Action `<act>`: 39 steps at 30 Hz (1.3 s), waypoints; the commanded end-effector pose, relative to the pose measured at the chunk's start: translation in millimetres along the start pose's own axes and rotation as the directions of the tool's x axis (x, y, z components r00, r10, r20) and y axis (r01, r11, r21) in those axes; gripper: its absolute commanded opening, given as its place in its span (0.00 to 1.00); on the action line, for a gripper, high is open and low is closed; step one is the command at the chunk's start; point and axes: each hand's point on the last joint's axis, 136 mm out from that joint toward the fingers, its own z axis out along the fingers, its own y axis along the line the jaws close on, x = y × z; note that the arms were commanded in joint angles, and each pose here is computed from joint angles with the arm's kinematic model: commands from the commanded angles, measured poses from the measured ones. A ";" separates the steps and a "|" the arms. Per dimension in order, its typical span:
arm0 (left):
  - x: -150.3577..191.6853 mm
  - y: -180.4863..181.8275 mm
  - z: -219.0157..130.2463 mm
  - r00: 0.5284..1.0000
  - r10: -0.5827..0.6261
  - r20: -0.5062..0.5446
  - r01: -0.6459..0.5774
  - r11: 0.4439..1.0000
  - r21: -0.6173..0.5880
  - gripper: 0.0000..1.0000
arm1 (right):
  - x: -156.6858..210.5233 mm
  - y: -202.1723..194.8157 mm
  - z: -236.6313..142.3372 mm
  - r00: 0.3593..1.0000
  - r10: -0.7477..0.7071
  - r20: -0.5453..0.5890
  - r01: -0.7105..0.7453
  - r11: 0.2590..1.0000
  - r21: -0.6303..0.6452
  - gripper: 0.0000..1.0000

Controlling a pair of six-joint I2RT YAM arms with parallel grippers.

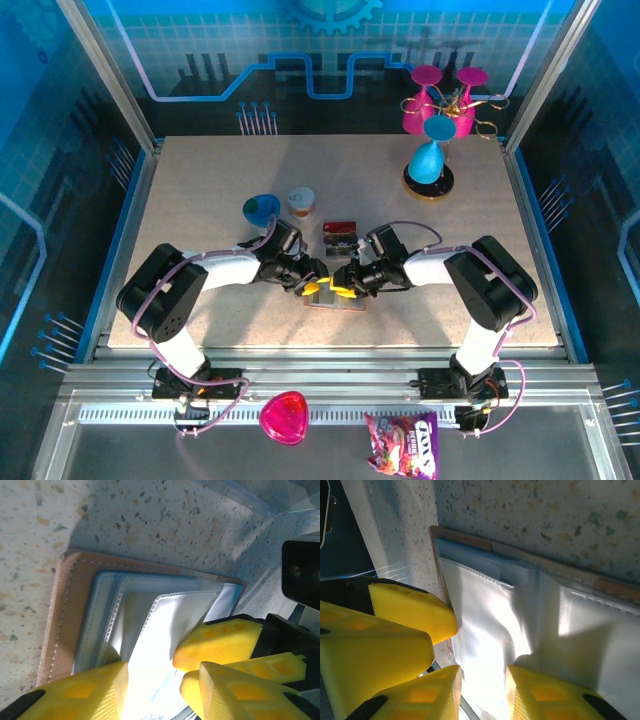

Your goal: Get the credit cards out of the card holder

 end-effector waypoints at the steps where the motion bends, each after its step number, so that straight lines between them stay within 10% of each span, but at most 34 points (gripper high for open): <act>1: 1.7 8.6 -6.0 1.000 -0.008 0.018 0.009 0.998 -0.060 0.44 | 2.5 -15.1 -0.3 0.999 0.048 -0.004 -0.048 0.999 0.025 0.30; 22: 7.7 -10.7 3.8 0.999 0.023 -0.029 -0.023 1.000 -0.010 0.28 | 4.0 -12.3 -3.3 0.999 0.049 -0.005 -0.049 0.999 0.015 0.30; 39: 5.7 -28.1 -6.2 0.998 0.063 -0.010 -0.063 0.998 0.012 0.35 | -7.1 24.7 -60.0 0.993 -0.057 0.105 0.050 0.996 0.068 0.32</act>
